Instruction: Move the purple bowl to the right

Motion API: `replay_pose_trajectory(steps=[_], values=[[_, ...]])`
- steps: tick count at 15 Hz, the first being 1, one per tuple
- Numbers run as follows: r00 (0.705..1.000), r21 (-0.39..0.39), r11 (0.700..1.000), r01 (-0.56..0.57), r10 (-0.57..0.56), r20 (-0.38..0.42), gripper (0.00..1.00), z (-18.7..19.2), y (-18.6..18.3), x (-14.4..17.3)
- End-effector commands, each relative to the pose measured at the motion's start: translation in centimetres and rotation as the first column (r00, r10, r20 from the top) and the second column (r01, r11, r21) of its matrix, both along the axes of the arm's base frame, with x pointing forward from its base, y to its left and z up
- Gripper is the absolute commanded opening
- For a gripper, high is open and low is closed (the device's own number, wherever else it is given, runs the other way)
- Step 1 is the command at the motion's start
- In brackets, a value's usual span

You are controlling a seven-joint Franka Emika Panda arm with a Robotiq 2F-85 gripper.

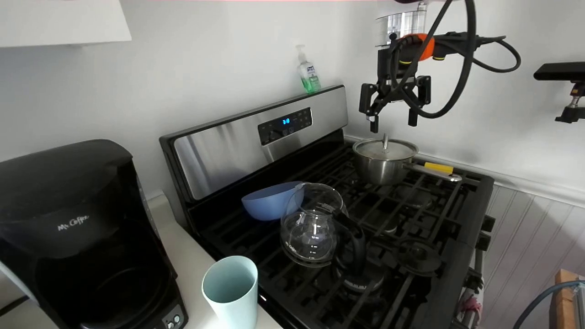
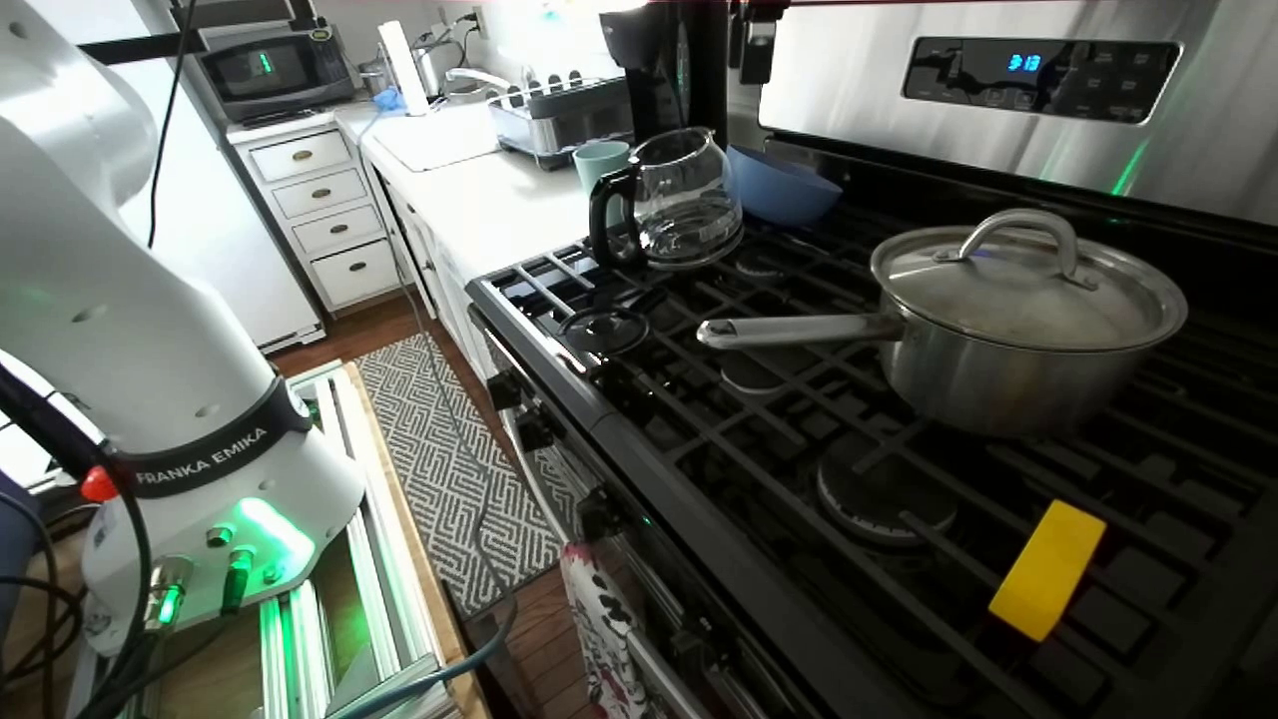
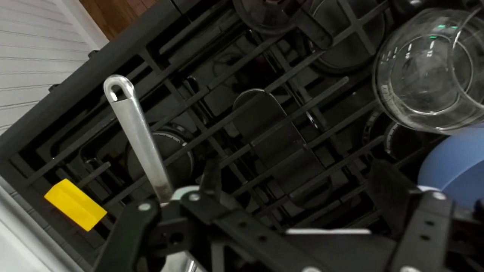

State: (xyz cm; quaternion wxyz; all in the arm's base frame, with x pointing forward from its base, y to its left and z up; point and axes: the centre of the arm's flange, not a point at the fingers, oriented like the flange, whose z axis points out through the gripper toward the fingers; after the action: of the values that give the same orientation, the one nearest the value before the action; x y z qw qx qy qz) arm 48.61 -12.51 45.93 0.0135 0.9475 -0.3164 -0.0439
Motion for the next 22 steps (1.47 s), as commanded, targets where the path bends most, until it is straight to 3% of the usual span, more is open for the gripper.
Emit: replay_pose_trajectory(steps=[1,2,5,8,11,12,16,22], values=[[1.000,0.061,0.998,-0.013,0.013,0.005,1.00,-0.5,-0.6,3.1],[1.000,0.065,0.998,-0.003,0.003,0.004,1.00,-0.8,-0.9,4.9],[1.000,0.171,0.985,-0.021,0.024,-0.013,1.00,-3.0,-1.6,10.2],[0.998,0.223,0.975,0.004,0.009,-0.057,1.00,-4.5,-0.2,13.8],[0.990,0.227,0.974,0.021,0.011,-0.141,1.00,-6.6,1.4,15.9],[0.995,0.200,0.980,0.000,0.020,-0.100,1.00,-7.0,1.2,12.6],[0.991,0.204,0.979,-0.005,0.032,-0.132,1.00,-7.9,1.9,14.3],[0.992,0.289,0.954,0.083,-0.052,-0.115,1.00,-12.4,4.2,22.0]])
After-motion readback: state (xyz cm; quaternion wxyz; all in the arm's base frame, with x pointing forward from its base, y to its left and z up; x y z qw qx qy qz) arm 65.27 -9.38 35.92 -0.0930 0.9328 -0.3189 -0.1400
